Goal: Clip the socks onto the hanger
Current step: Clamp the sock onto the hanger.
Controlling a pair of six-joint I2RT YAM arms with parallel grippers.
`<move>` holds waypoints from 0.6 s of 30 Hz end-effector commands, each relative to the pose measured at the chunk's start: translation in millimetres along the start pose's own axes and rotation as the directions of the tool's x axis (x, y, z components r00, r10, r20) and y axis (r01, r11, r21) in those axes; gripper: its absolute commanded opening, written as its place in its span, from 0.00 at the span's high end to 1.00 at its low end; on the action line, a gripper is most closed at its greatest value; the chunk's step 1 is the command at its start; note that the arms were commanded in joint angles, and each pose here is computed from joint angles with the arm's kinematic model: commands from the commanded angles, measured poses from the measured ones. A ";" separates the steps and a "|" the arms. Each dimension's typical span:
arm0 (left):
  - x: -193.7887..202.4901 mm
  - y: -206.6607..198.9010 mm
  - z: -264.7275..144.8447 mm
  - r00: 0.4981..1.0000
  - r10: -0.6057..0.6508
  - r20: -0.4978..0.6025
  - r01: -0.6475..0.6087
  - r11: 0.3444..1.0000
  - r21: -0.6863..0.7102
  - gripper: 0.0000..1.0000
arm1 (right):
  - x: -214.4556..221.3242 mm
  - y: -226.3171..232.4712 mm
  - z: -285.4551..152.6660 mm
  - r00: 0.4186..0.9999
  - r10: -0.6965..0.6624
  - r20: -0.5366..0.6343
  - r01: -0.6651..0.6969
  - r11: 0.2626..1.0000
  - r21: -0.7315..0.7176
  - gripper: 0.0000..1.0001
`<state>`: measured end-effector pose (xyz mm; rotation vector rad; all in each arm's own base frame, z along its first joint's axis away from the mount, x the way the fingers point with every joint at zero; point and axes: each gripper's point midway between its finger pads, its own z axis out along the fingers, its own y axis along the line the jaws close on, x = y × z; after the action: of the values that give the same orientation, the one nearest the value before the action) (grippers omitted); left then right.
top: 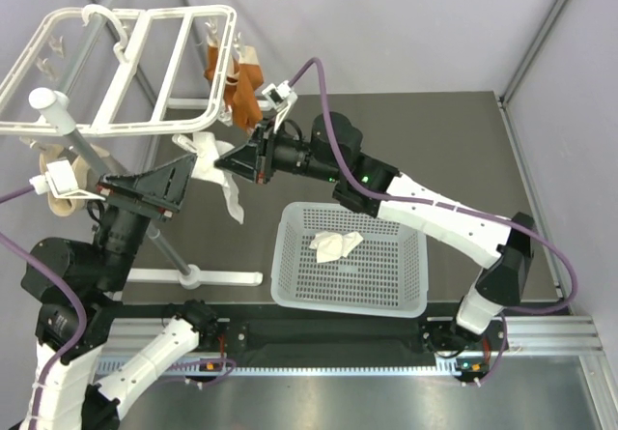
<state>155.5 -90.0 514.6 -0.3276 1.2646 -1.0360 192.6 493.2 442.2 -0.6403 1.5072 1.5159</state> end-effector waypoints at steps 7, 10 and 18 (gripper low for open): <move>-9.4 -11.6 -4.4 0.999 0.028 0.016 -0.029 0.999 0.041 0.37 | 1.6 42.5 15.8 0.999 -0.045 0.003 0.045 0.994 -0.098 0.63; -9.1 -9.5 -6.0 0.999 0.030 0.016 -0.031 0.999 0.035 0.37 | -0.8 34.1 5.9 0.995 -0.094 0.011 0.095 0.995 -0.042 0.53; -17.1 -9.7 -7.2 0.998 0.035 0.049 -0.036 0.999 0.027 0.37 | -26.9 1.0 -26.5 0.937 -0.348 0.019 0.340 0.926 0.167 0.41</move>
<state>155.2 -87.3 512.8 -0.3146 1.2662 -1.0058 187.1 495.0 424.8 -0.7373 1.5083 1.2826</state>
